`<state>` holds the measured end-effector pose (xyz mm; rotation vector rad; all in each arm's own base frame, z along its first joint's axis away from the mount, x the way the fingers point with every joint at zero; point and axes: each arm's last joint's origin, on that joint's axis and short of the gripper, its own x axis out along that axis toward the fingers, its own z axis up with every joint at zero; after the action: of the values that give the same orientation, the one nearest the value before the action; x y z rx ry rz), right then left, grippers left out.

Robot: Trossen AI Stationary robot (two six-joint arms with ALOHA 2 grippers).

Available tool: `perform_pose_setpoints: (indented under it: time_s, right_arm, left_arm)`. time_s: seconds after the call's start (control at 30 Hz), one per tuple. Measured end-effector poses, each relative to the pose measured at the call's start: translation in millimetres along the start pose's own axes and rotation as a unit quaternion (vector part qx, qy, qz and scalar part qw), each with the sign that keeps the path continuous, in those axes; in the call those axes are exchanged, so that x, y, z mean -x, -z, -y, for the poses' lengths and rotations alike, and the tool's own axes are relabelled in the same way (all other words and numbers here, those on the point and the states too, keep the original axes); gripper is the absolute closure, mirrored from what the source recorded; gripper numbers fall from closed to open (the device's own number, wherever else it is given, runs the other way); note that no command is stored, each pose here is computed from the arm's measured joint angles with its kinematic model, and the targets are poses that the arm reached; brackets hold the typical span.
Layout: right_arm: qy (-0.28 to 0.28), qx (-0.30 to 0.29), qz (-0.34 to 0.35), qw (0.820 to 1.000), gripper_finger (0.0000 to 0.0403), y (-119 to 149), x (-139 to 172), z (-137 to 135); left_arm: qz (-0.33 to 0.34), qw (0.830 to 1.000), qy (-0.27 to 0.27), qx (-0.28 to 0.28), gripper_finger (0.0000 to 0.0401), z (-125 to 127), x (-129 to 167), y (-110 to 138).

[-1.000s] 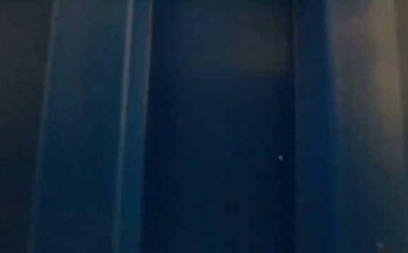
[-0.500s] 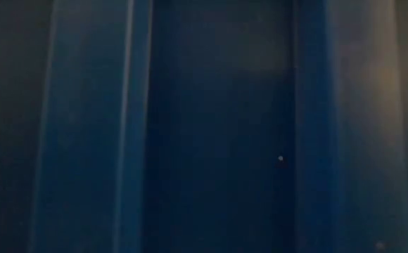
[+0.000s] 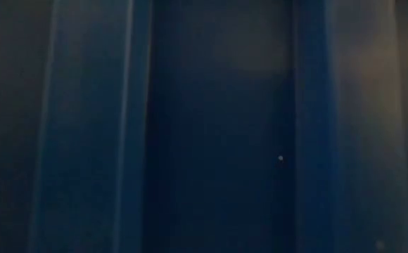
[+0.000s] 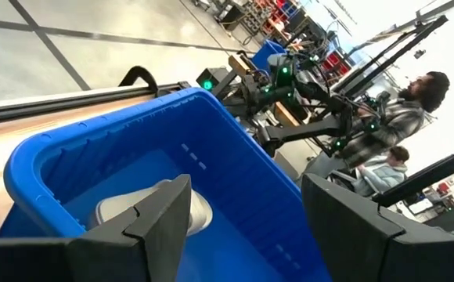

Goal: Pick and place slides into bin
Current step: Put the black slide into the blue bin

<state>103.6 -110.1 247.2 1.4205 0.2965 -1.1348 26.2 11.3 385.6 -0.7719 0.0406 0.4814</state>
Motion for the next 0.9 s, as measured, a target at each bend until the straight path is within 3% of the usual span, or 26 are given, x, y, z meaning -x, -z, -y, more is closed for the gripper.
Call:
perform_pose_setpoints:
  time_s: [0.23, 0.4, 0.7, 0.9]
  right_arm:
    - [-0.064, -0.155, 0.032, 0.985, 0.0166, 3, -32, 10]
    - [-0.033, -0.228, 0.043, 0.972, 0.0167, 19, -51, 31]
    - [-0.018, -0.267, 0.169, 0.949, 0.0167, 29, -55, 40]
    - [0.015, -0.275, 0.188, 0.943, 0.0167, 26, -64, 43]
  left_arm:
    - [0.010, 1.000, -0.003, 0.000, 0.0167, 0, 0, -1]
    - [0.006, 1.000, -0.001, 0.003, 0.0167, 0, 0, 0]
    - [0.014, 1.000, -0.003, 0.003, 0.0167, 0, 0, -1]
    - [0.011, 1.000, -0.003, -0.001, 0.0167, 0, 0, -1]
